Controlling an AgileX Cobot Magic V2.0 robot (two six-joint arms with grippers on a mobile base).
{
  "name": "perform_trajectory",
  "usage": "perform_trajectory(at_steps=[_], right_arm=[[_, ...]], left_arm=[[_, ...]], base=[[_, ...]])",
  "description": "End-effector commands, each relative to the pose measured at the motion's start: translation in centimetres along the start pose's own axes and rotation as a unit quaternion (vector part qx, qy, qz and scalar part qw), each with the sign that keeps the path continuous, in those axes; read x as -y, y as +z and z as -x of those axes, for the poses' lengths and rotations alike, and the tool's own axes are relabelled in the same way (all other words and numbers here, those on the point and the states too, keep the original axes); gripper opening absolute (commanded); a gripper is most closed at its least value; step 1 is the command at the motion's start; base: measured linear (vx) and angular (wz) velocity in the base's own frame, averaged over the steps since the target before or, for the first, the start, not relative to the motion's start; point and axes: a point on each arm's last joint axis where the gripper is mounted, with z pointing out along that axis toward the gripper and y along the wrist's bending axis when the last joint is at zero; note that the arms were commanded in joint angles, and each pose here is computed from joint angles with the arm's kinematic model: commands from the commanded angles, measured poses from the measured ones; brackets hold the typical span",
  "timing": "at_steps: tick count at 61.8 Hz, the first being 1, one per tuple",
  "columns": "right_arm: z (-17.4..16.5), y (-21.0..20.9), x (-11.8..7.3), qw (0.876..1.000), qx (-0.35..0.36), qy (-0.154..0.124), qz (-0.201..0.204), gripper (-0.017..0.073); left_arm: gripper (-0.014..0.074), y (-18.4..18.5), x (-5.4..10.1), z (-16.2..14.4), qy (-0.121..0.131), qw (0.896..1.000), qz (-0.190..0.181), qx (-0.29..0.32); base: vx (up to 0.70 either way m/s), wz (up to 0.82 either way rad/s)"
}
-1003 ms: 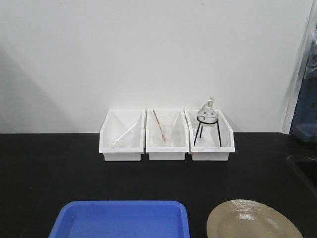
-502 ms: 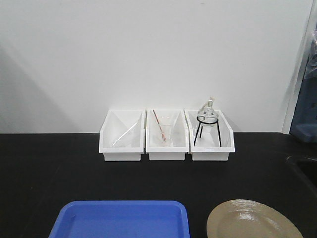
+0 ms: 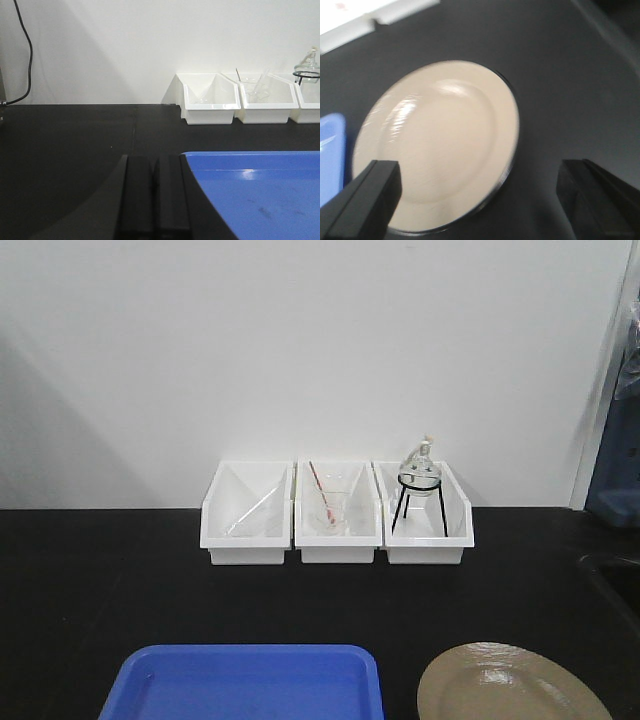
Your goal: Place disk in tray to left cabinet
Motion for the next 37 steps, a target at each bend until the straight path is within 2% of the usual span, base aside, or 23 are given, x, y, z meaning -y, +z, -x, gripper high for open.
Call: perform_trajectory(at_steps=[1,6,9,15,19,20,21,22,26,32,37], right_arm=[[2.1,0.6,1.0,0.993,0.035,0.108,-0.010,0.0596],[2.4,1.8,2.9,0.978,0.021,0.206,-0.034,0.0518],[2.4,2.5,3.9,0.966,0.011,0.254,-0.041,0.0469],[3.2,3.6,5.4,0.946,-0.011,0.321,-0.032,0.0386],[4.0,4.2,6.3,0.941,-0.022,0.337,-0.009,0.0341],[4.1,4.5,6.4,0.943,-0.027,0.330,-0.002,0.0333],[4.4,4.6,6.5,0.940,-0.027,0.340,0.013,0.0321],[4.5,4.9,6.6,0.943,-0.032,0.331,0.022,0.0314],[5.3,5.7,6.7,0.940,-0.041,0.330,0.082,0.0295],[6.4,6.8,6.4,0.925,-0.041,0.328,0.188,0.0295],[6.6,7.9,6.3,0.917,-0.052,0.305,0.252,0.0295]], left_arm=[[-0.0003,-0.1,-0.1,0.2,-0.006,0.999,0.004,0.039],[-0.0003,-0.1,-0.1,0.2,-0.006,0.999,0.004,0.039],[-0.0003,-0.1,-0.1,0.2,-0.006,0.999,0.004,0.039],[-0.0003,-0.1,-0.1,0.2,-0.006,0.999,0.004,0.039],[-0.0003,-0.1,-0.1,0.2,-0.006,0.999,0.004,0.039],[-0.0003,-0.1,-0.1,0.2,-0.006,0.999,0.004,0.039],[-0.0003,-0.1,-0.1,0.2,-0.006,0.999,0.004,0.039],[-0.0003,-0.1,-0.1,0.2,-0.006,0.999,0.004,0.039],[-0.0003,-0.1,-0.1,0.2,-0.006,0.999,0.004,0.039],[-0.0003,-0.1,-0.1,0.2,-0.006,0.999,0.004,0.039],[-0.0003,-0.1,-0.1,0.2,-0.006,0.999,0.004,0.039]], base=[[0.00,0.00],[0.00,0.00],[0.00,0.00],[0.00,0.00],[0.00,0.00],[0.00,0.00],[0.00,0.00],[0.00,0.00],[0.00,0.00],[0.00,0.00],[0.00,0.00]])
